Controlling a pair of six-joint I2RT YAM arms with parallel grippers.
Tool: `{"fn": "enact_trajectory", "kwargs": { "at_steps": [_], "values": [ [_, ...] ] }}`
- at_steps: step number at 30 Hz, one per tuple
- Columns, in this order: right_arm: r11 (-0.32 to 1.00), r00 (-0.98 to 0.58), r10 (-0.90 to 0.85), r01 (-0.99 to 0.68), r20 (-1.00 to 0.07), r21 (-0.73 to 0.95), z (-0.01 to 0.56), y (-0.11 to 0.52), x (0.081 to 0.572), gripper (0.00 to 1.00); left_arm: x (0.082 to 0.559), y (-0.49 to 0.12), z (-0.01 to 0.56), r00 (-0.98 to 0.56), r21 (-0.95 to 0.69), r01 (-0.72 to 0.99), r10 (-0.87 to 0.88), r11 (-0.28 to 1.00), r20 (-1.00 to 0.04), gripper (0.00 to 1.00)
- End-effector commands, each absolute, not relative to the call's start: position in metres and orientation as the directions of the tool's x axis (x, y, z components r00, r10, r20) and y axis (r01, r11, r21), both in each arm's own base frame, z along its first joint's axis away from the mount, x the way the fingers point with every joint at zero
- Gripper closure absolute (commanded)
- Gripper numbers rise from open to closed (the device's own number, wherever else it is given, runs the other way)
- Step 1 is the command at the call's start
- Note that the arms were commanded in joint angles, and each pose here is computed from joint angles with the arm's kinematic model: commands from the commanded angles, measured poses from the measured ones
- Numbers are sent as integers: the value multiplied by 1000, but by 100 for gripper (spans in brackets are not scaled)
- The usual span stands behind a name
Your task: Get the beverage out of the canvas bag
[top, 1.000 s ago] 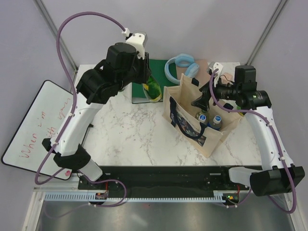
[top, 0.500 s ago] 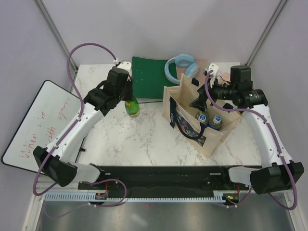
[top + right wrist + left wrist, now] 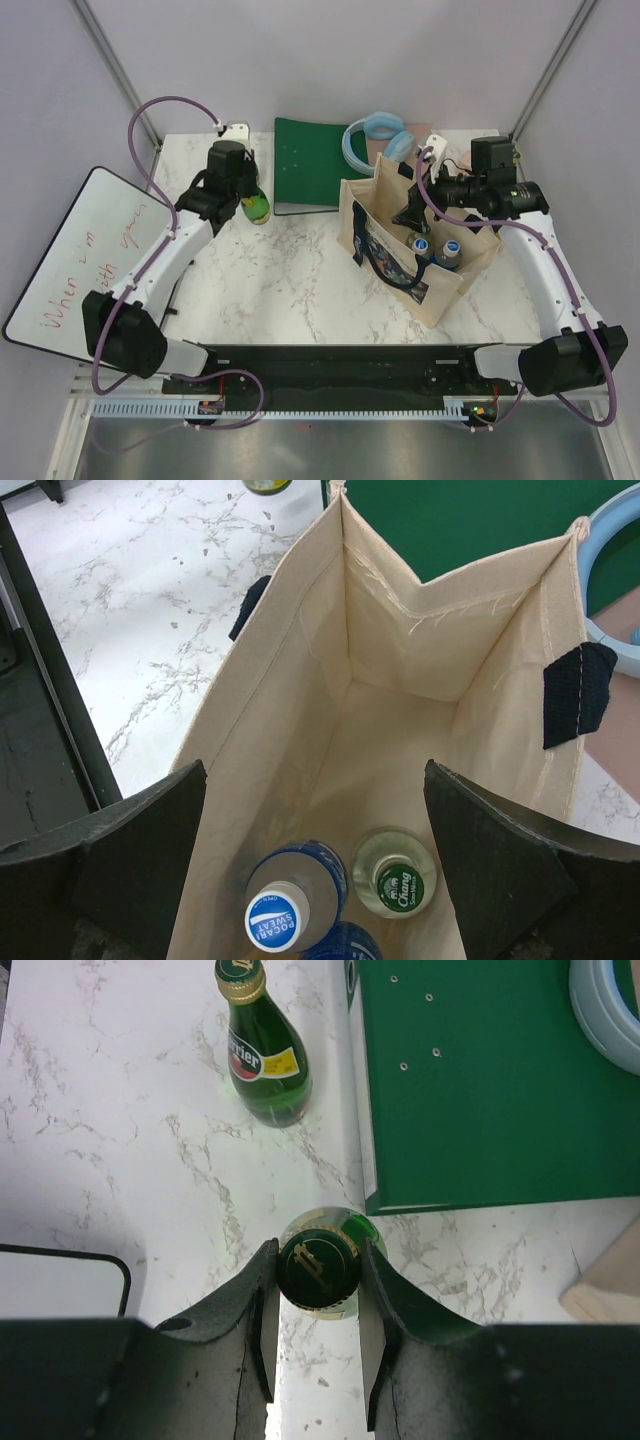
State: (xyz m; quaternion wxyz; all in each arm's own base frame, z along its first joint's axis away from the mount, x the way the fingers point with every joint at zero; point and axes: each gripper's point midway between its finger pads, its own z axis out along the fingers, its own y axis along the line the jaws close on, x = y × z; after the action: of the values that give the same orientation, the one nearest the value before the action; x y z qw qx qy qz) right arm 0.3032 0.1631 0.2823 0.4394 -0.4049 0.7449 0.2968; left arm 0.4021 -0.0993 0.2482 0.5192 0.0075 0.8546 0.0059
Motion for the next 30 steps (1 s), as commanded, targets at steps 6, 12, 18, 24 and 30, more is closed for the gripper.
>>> {"fn": "enact_trajectory", "kwargs": {
  "at_steps": [6, 12, 18, 24, 30],
  "values": [
    [481, -257, -367, -875, -894, 54, 280, 164, 307, 3, 471, -79, 298, -239, 25, -53, 12, 998, -971, 98],
    [484, -252, -379, -874, -890, 42, 279, 163, 308, 3, 491, -79, 288, -258, 68, -41, 56, 997, -965, 98],
    [483, -255, -383, -875, -888, 43, 277, 162, 307, 3, 500, -78, 274, -287, 114, -27, 101, 993, -953, 98],
    [485, -251, -386, -874, -888, 36, 278, 162, 308, 2, 498, -74, 260, -336, 130, -38, 110, 991, -935, 82],
    [483, -251, -395, -875, -884, 33, 278, 161, 308, 2, 489, -73, 251, -373, 132, -36, 109, 991, -922, 54]
  ]
}}
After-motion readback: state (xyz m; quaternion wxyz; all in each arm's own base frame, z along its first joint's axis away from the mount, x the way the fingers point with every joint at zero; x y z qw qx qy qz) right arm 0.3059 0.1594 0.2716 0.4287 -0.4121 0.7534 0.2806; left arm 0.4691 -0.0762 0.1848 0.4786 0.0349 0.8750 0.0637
